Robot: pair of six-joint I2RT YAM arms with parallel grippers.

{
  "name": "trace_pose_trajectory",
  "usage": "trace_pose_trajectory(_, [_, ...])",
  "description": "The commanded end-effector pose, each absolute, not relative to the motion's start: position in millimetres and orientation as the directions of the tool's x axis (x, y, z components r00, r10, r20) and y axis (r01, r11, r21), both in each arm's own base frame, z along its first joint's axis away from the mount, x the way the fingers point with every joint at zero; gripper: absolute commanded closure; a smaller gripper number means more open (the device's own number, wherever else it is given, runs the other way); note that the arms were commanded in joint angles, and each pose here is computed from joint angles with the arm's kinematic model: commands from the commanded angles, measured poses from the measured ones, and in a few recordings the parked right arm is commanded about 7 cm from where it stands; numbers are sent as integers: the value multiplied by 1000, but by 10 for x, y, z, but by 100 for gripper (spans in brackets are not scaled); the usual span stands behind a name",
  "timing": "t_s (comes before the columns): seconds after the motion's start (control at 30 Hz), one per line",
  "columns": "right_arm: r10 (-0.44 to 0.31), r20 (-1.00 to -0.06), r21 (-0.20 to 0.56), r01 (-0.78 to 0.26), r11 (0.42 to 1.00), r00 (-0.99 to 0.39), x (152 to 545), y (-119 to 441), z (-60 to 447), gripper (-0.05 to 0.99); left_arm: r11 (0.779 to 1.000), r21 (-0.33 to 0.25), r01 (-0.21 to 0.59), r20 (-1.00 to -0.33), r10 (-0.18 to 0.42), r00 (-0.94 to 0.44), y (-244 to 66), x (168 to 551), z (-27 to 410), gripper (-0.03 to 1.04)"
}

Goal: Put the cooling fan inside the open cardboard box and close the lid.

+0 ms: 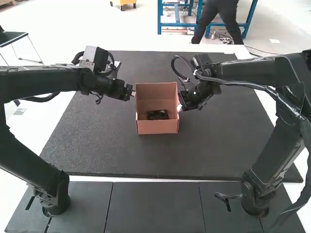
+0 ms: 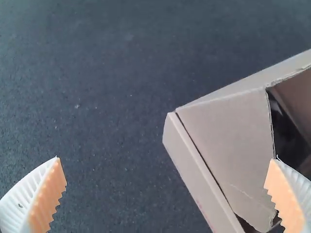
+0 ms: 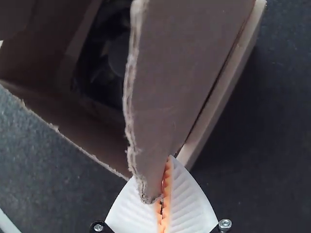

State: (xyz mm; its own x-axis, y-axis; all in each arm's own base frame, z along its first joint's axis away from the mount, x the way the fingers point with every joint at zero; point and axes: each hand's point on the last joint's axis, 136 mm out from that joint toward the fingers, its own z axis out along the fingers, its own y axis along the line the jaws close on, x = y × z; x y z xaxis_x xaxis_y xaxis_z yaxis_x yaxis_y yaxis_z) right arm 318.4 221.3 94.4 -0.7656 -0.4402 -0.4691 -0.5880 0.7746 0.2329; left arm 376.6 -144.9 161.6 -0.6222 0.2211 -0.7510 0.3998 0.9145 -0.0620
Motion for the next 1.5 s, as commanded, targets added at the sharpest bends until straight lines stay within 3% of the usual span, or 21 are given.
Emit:
trace_pose_trajectory(0.0, [-466,-468,244,-616,749,-751,3106,2286,946,89,911,-59,407,-779,213,-589,-1421,3749,1776,4])
trace_pose_trajectory(0.23, [-470,-464,242,-618,748,-751,3095,2277,920,89,922,-50,384,-775,206,-597,-1334,3765,1769,5])
trace_pose_trajectory(0.27, [-470,-467,239,-618,749,-749,3106,2277,930,81,927,-44,373,-776,203,-597,-1301,3776,1778,4])
trace_pose_trajectory(0.33, [-467,-473,219,-614,759,-747,3146,2259,953,49,936,-33,351,-781,195,-593,-1235,3805,1800,5])
trace_pose_trajectory(0.37, [-465,-480,213,-613,761,-744,3171,2261,977,39,941,-25,337,-782,191,-594,-1192,3821,1798,4])
trace_pose_trajectory(0.47, [-461,-496,206,-616,760,-736,3224,2277,1064,22,951,-14,308,-798,174,-577,-1111,3890,1854,4])
trace_pose_trajectory(0.8, [-479,-523,196,-646,738,-705,3162,2245,1433,18,965,7,264,-852,143,-503,-1072,4121,2055,5])
trace_pose_trajectory(1.17, [-399,-716,122,-666,736,-573,3034,2118,2176,17,969,1,246,-875,119,-469,-1127,4370,2148,5])
trace_pose_trajectory(1.47, [-411,-693,122,-659,742,-591,2893,2022,2132,18,965,-14,261,-884,110,-454,-1281,4550,2197,5])
